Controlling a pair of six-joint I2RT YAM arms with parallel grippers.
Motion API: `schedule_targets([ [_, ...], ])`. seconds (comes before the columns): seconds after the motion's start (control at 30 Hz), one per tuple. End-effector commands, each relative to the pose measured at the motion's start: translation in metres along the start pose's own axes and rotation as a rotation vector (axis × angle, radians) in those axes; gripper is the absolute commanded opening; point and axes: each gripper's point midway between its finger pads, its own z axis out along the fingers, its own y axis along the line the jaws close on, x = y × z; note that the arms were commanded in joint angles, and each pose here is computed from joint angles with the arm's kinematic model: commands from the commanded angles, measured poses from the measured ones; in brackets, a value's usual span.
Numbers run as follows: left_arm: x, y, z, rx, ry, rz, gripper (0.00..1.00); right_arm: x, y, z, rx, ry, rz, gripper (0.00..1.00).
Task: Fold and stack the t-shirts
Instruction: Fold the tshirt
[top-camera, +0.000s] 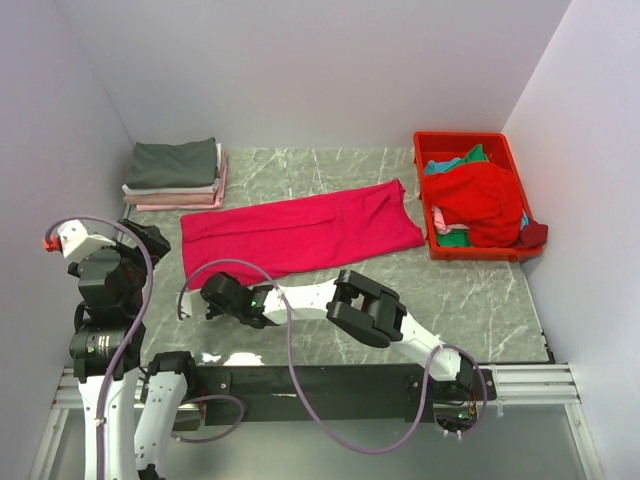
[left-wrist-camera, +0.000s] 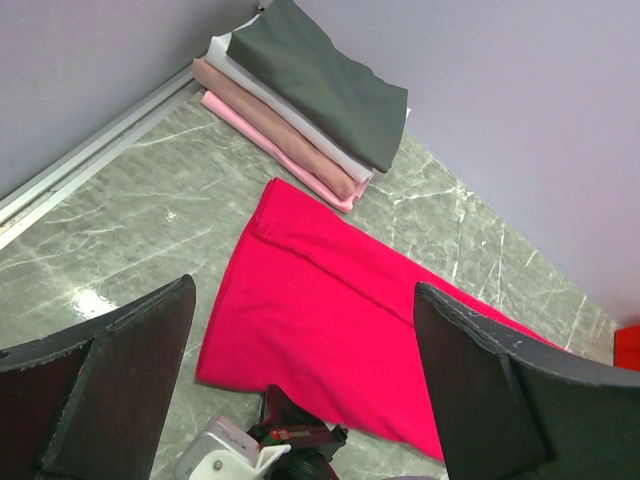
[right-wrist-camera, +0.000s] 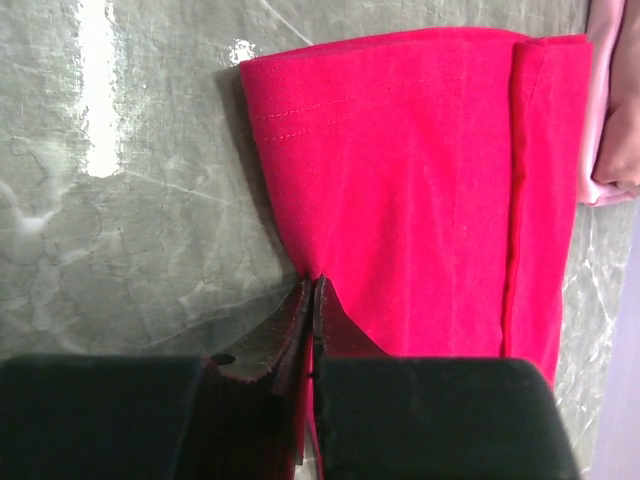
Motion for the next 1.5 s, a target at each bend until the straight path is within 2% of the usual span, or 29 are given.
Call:
schedule_targets([
  [0.0,-0.01,-0.009,-0.003,0.038,-0.017,0.014,0.95,-0.006,-0.005,-0.001,-0.01,-0.018,0.034,0.01],
  [0.3,-0.015,-0.027,-0.001,0.104,0.001,0.062,0.95,-0.022,0.0,-0.032,-0.113,-0.089,0.028,0.0],
  [0.57,0.001,-0.052,0.012,0.231,0.091,0.158,0.95,-0.036,0.049,-0.079,-0.247,-0.137,-0.021,0.0],
  [0.83,0.003,-0.077,0.018,0.345,0.114,0.169,0.95,-0.068,0.089,-0.116,-0.324,-0.191,-0.038,0.0],
  [0.97,0.005,-0.09,0.024,0.396,0.142,0.182,0.95,-0.084,0.125,-0.134,-0.402,-0.225,-0.078,0.0],
  [1.07,0.018,-0.1,0.032,0.44,0.208,0.186,0.93,-0.089,0.121,-0.141,-0.403,-0.219,-0.04,0.0],
  [1.1,0.022,-0.103,0.034,0.46,0.224,0.188,0.93,-0.087,0.111,-0.145,-0.399,-0.203,-0.02,0.07],
  [1.17,0.036,-0.112,0.039,0.513,0.28,0.185,0.95,-0.083,0.095,-0.152,-0.403,-0.195,0.0,0.38],
  [1.2,0.04,-0.115,0.041,0.532,0.296,0.184,0.96,-0.08,0.069,-0.159,-0.378,-0.201,0.032,0.61],
  [1.23,0.046,-0.121,0.04,0.574,0.324,0.186,0.96,-0.071,0.061,-0.163,-0.379,-0.19,0.043,0.67],
  [1.3,0.053,-0.13,0.05,0.616,0.356,0.185,0.94,-0.061,0.033,-0.184,-0.38,-0.207,0.039,0.73],
  [1.37,0.061,-0.14,0.058,0.658,0.402,0.174,0.94,-0.021,0.017,-0.195,-0.42,-0.16,0.06,0.75],
  [1.43,0.059,-0.153,0.066,0.71,0.397,0.17,0.91,0.009,0.0,-0.215,-0.432,-0.162,0.058,0.75],
  [1.47,0.071,-0.157,0.076,0.724,0.446,0.163,0.91,0.025,-0.001,-0.223,-0.442,-0.142,0.06,0.75],
])
